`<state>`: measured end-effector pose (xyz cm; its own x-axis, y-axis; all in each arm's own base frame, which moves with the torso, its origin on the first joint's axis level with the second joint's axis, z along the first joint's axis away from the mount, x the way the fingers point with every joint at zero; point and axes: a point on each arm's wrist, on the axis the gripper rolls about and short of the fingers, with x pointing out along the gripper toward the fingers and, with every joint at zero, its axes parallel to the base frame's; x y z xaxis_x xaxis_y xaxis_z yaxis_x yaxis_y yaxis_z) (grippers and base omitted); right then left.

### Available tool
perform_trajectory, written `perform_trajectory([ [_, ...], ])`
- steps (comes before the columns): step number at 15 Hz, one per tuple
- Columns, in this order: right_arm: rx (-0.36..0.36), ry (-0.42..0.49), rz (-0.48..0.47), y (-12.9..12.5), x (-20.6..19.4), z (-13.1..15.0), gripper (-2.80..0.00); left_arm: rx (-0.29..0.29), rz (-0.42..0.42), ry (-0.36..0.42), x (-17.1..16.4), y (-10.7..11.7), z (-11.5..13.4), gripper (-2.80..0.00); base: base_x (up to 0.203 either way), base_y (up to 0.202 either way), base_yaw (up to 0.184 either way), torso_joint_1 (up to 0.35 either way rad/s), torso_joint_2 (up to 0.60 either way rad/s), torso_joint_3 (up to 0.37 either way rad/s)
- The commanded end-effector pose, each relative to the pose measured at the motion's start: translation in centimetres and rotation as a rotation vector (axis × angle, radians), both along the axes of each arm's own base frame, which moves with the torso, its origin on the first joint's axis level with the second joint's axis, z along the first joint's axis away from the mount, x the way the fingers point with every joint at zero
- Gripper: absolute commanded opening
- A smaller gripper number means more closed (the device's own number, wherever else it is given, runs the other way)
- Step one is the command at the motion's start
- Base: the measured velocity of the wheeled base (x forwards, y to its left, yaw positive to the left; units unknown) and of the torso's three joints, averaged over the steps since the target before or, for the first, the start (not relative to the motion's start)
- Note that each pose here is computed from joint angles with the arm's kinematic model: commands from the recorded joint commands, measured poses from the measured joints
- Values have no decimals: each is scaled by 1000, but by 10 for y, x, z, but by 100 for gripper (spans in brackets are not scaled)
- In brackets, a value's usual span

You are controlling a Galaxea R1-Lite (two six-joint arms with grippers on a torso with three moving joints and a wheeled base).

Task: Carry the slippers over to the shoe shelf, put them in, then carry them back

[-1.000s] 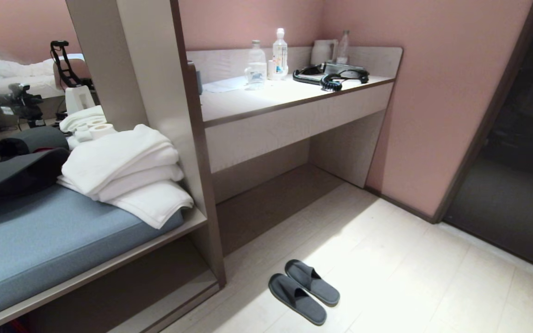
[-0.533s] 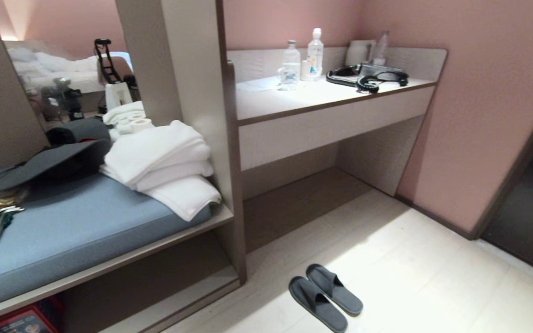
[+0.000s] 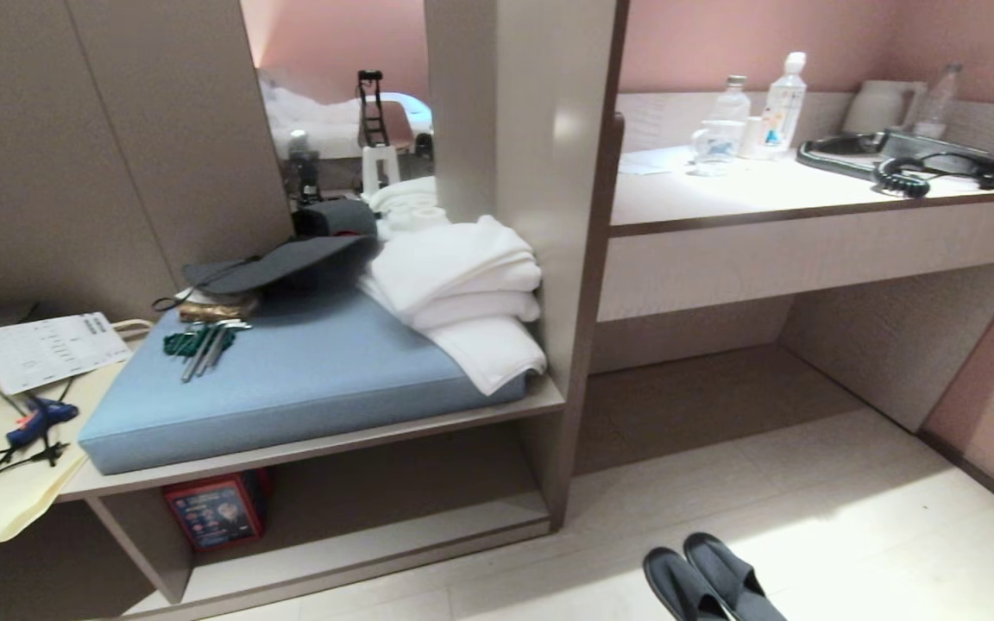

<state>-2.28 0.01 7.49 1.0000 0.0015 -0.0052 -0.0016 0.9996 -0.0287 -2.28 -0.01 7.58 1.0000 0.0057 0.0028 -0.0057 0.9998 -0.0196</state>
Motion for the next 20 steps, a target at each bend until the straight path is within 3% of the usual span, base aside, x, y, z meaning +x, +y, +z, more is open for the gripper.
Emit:
perform_trajectory([
  [1, 0, 2, 0, 0, 0, 0, -280, 0, 0, 1, 0, 0, 0, -280, 1, -7, 179, 4, 1, -2],
  [9, 4, 2, -3, 0, 0, 0, -280, 2, 0, 1, 0, 0, 0, -280, 0, -7, 151, 4, 3, 2],
  [20, 3, 1, -3, 0, 0, 0, -280, 9, 0, -2, 0, 0, 0, -280, 0, 0, 0, 0, 0, 0],
])
